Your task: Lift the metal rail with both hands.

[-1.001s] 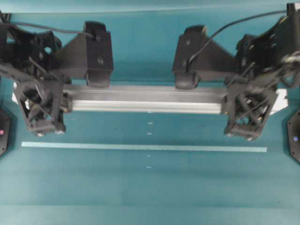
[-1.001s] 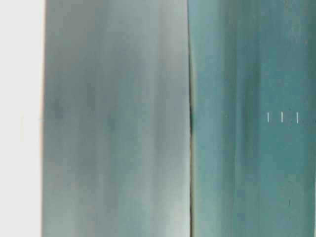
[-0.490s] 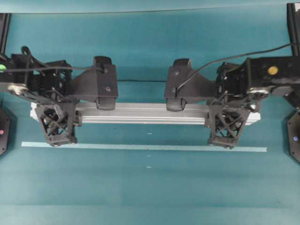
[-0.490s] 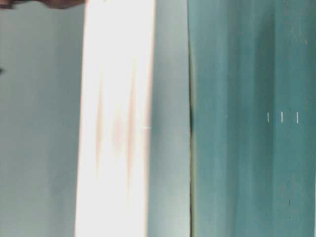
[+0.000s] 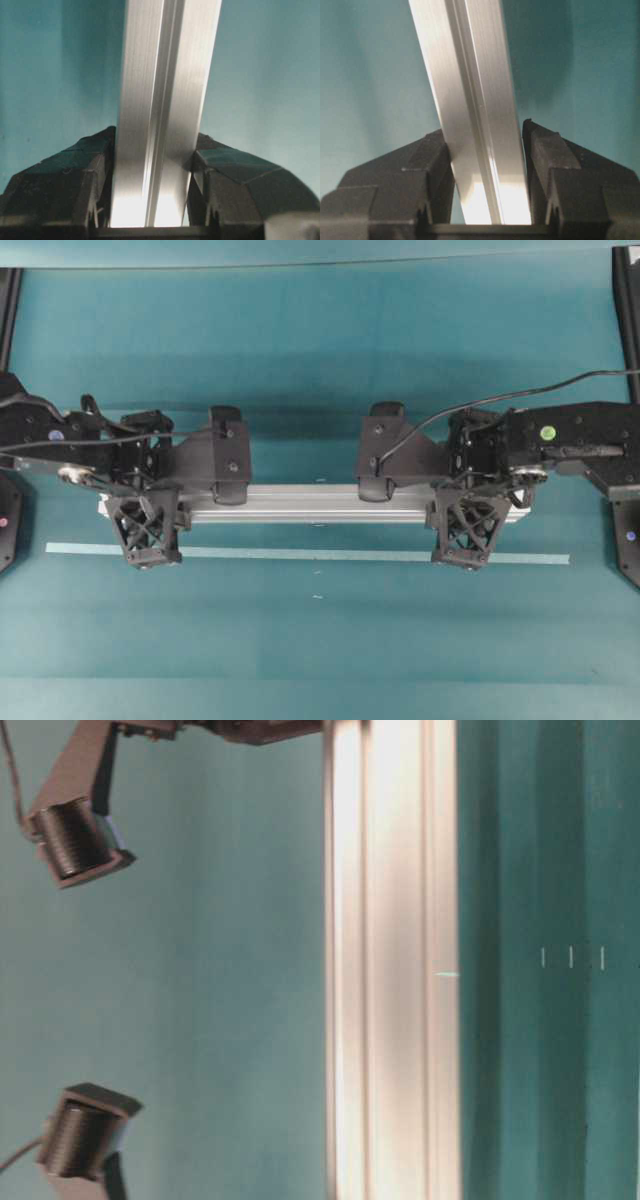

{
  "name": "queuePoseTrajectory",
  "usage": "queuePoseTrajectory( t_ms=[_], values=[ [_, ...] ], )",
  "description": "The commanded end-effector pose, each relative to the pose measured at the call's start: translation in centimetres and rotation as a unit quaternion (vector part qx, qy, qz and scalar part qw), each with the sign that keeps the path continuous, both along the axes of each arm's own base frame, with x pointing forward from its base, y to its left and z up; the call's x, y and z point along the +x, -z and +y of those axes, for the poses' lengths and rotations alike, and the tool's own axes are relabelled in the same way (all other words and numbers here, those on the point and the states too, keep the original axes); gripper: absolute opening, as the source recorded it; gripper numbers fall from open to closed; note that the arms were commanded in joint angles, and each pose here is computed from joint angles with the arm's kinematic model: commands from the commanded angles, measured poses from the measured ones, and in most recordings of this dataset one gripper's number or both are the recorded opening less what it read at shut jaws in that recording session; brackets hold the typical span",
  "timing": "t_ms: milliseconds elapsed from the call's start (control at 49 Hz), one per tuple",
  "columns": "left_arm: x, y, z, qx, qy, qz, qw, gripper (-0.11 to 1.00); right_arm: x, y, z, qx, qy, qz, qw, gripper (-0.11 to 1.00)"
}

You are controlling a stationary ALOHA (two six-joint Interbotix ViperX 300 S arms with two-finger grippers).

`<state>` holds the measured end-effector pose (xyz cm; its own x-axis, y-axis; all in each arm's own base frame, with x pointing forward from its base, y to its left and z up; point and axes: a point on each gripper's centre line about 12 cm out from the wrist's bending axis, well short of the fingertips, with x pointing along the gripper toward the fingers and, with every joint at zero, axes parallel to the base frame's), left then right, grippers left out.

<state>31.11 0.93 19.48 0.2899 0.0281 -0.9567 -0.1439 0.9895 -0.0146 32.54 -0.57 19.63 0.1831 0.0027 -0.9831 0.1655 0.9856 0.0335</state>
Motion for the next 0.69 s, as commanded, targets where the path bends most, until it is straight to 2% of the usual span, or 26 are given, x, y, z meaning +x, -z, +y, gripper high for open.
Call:
queuePoseTrajectory(
  t_ms=[0, 347, 551, 674],
  values=[
    [0.2, 0.1, 0.1, -0.007, -0.018, -0.015, 0.9997, 0.31, 0.2, 0.1, 0.1, 0.003, 0.006, -0.012, 0.9999, 0.37],
    [0.7, 3.3, -0.1, -0.007, -0.013, -0.014, 0.9998, 0.31, 0.1, 3.3, 1.3, 0.008, -0.006, -0.014, 0.9999, 0.37],
    [0.6, 5.1, -0.7, -0.009, -0.007, 0.01, 0.9999, 0.31, 0.0, 4.8, 1.4, 0.008, -0.008, -0.008, 0.9999, 0.38],
    [1.1, 5.8, -1.3, -0.009, 0.003, -0.006, 0.9999, 0.31, -0.2, 5.5, 1.5, 0.008, -0.009, -0.005, 0.9999, 0.38]
  ],
)
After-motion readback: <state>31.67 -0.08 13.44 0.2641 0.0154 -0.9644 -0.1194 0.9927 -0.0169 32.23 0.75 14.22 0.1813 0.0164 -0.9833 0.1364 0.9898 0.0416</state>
